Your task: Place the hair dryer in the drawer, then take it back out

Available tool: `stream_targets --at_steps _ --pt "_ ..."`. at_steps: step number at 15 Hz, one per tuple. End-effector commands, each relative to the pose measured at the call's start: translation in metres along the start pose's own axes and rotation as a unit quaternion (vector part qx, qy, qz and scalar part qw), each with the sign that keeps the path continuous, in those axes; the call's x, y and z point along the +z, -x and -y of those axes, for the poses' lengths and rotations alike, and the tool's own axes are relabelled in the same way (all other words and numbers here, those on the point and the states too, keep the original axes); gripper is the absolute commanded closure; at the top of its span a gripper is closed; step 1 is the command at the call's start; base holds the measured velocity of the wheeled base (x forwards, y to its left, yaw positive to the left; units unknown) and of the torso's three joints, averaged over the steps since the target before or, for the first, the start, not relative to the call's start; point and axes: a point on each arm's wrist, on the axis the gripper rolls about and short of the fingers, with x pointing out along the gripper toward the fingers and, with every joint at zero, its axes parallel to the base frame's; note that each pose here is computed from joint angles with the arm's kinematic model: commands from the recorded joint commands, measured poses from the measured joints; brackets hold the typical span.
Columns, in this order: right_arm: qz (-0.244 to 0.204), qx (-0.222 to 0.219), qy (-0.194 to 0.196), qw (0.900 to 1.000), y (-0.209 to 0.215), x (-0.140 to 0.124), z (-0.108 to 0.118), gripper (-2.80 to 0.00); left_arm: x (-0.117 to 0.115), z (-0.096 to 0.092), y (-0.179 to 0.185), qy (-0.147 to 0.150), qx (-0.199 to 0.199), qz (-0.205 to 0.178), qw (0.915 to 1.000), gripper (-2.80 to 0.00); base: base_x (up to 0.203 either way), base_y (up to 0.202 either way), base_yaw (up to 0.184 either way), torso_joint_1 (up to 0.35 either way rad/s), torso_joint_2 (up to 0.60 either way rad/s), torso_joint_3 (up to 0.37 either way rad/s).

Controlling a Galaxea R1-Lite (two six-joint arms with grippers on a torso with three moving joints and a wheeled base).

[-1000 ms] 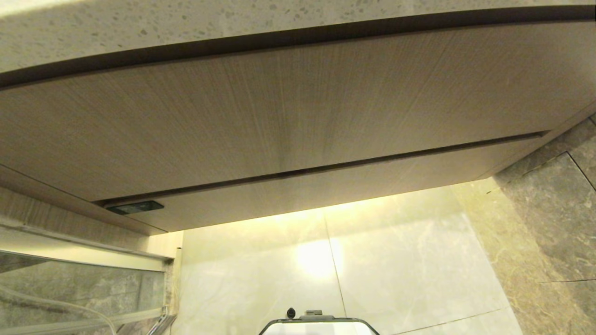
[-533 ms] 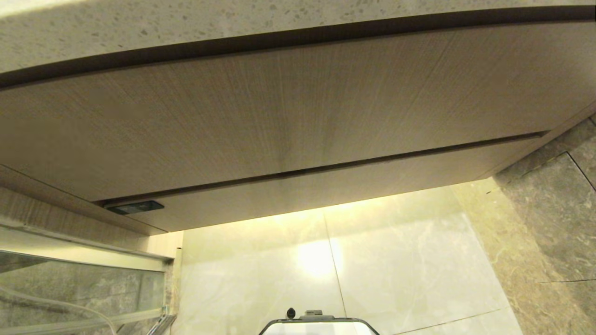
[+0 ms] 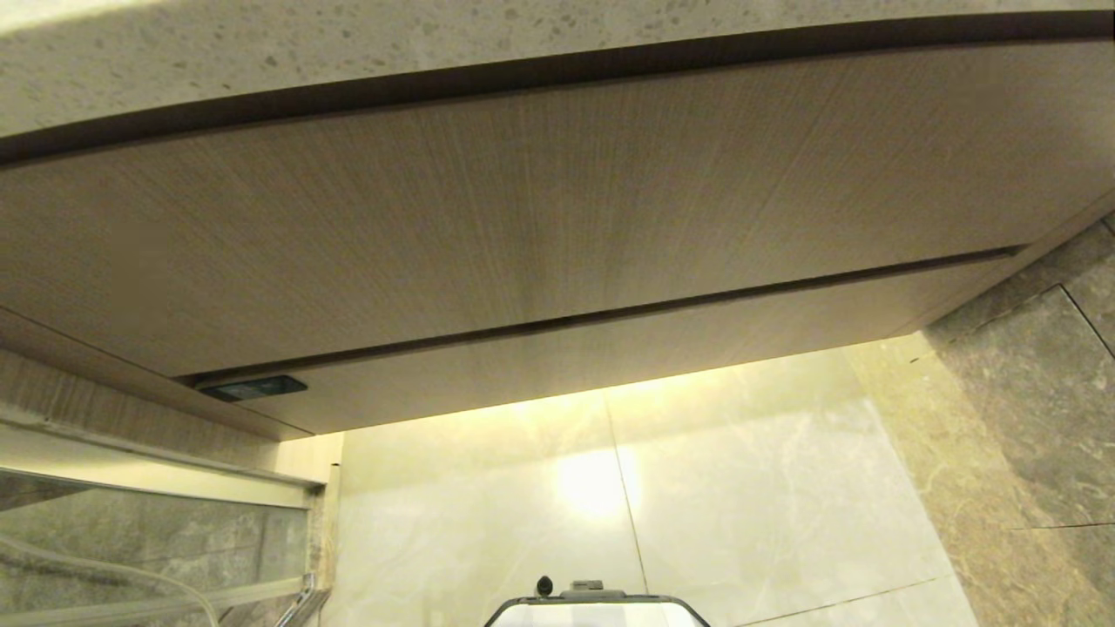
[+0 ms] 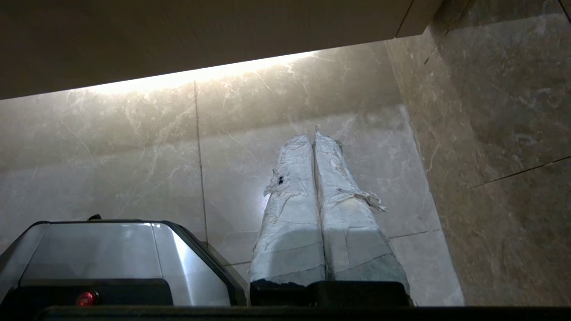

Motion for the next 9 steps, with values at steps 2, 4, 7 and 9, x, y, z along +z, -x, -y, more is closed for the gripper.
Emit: stream_targets --at_steps 2,4,7,9 --pt "0.000 0.000 0.000 1.000 -0.0001 0.0002 0.0000 0.00 -0.0002 0.0000 -0.0001 0.000 0.000 0.000 1.0000 0.00 0.000 0.000 0.000 0.000 0.00 0.000" --pt "-0.001 0.000 0.001 1.000 -0.0002 0.0002 0.0000 0.00 0.0001 0.0000 0.0001 0.000 0.000 0.001 1.0000 0.00 0.000 0.000 0.000 0.000 0.00 0.000" --pt "-0.001 0.001 0.003 1.000 -0.0001 0.0000 0.0000 0.00 0.0002 0.0000 0.0001 0.000 0.000 0.000 1.0000 0.00 0.000 0.000 0.000 0.000 0.00 0.000" --pt "-0.001 0.000 0.000 1.000 -0.0001 0.0000 0.0000 0.00 -0.0003 0.0000 0.0000 0.000 0.000 0.000 1.0000 0.00 0.000 0.000 0.000 0.000 0.00 0.000"
